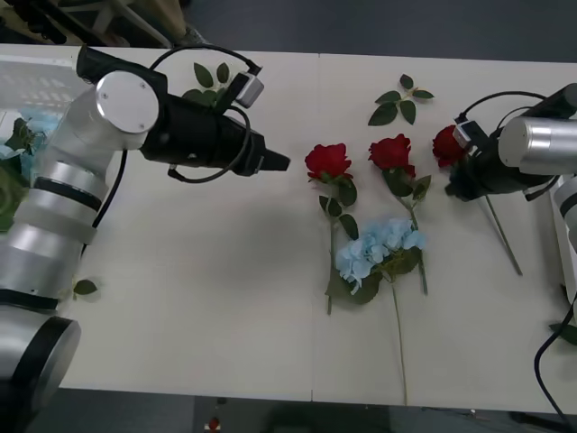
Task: Put the red flowers into the right box and the blue flowers into the left box
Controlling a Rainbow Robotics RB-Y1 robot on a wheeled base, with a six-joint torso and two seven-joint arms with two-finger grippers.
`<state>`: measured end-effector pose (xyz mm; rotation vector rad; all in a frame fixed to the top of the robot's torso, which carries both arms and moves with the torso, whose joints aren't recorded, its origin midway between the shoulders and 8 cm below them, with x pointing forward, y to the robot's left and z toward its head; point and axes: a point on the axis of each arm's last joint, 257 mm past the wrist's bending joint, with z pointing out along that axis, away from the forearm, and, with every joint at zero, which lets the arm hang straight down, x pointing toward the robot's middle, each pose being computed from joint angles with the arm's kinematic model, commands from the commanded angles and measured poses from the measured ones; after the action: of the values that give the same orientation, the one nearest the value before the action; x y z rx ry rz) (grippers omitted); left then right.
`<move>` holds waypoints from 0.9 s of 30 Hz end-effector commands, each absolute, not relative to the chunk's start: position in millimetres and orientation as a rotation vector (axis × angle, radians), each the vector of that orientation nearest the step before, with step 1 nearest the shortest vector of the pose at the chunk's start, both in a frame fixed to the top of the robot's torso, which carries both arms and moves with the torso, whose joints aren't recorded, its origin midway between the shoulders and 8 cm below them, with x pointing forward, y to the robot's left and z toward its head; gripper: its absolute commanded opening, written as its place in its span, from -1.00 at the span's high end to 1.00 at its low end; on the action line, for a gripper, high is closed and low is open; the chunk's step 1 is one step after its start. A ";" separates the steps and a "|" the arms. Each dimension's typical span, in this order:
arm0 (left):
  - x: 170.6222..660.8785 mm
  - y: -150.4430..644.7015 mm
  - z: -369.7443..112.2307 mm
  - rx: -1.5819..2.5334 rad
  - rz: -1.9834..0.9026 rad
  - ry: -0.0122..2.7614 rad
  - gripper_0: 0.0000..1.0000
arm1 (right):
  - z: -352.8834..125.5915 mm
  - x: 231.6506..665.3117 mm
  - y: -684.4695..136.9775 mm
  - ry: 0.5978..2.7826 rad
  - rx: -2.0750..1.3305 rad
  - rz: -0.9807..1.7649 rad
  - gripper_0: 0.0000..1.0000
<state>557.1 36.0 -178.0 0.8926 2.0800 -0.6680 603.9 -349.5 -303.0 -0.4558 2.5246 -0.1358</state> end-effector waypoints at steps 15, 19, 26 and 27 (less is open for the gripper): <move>547.7 -84.8 -244.0 0.926 -0.632 2.002 -1.00 | -277.2 599.4 -380.8 2.551 -0.378 -0.126 1.00; 537.4 -98.2 -252.9 0.939 -0.657 2.005 -1.00 | -253.3 590.2 -397.4 2.574 -0.328 -0.097 1.00; 518.7 -116.6 -264.4 0.969 -0.707 2.034 -1.00 | -202.0 560.5 -446.8 2.613 -0.170 -0.011 1.00; 518.5 -115.6 -265.7 0.969 -0.707 2.038 -1.00 | -197.7 557.6 -452.2 2.615 -0.158 -0.009 1.00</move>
<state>512.0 -96.8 -295.1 1.0386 2.0437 -0.6494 553.2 -420.4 -241.3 -0.2084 2.6745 0.0334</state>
